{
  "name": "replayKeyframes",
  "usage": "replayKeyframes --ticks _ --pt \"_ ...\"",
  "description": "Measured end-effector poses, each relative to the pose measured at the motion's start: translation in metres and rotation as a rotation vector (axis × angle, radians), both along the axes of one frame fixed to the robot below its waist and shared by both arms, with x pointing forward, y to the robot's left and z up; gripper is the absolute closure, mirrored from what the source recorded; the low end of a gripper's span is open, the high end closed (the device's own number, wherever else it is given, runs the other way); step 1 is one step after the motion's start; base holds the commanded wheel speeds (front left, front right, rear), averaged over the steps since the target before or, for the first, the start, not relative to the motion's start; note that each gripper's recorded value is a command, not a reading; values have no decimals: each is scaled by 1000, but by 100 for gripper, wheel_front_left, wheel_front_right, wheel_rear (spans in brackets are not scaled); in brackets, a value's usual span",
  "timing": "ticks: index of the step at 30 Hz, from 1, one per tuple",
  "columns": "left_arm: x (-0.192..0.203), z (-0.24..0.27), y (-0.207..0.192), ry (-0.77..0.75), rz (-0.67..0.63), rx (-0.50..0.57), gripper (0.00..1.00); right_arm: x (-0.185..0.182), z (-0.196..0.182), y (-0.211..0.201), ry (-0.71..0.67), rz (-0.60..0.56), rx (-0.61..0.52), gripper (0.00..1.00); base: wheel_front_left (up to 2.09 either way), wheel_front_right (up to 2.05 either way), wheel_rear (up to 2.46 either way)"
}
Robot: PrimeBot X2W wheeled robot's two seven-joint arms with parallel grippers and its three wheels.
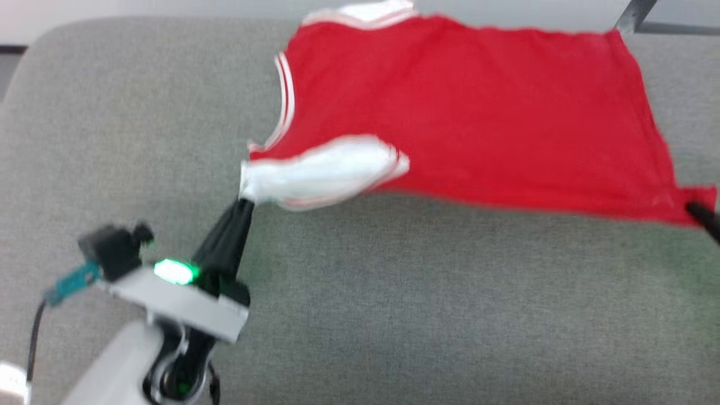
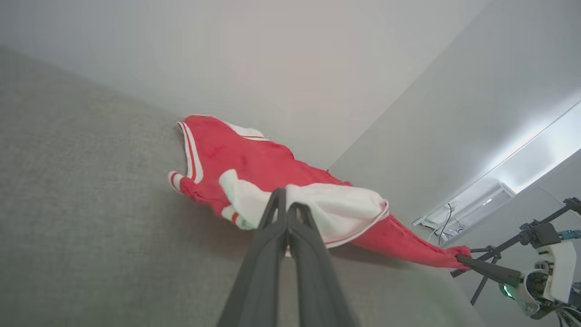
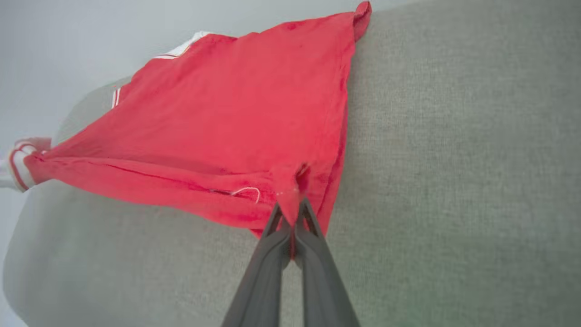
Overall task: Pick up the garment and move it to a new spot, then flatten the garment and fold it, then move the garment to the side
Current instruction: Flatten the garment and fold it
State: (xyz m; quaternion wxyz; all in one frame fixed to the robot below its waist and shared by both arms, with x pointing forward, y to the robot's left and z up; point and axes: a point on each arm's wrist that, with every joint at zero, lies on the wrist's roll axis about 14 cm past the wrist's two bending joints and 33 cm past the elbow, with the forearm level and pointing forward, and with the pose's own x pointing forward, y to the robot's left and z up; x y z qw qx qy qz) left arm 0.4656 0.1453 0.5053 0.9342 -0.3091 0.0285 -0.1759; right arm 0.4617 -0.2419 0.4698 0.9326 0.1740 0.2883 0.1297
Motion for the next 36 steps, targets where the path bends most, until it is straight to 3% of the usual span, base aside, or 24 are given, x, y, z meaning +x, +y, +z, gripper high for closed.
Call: replayKeyframes --ticks 9,20,27,36 --pt "-60 -5 -4 31 -20 -17 100 -61 2 -7 69 8 29 100 0 0 0" --pt "-104 -5 -1 64 -37 29 100 -99 3 -11 88 -37 50 100 0 0 0" --pt "-96 -1 -12 54 -104 79 100 -88 7 -7 75 -33 47 100 0 0 0" --pt "-33 14 -20 -15 -156 164 100 -30 12 -11 15 -52 -9 100 0 0 0"
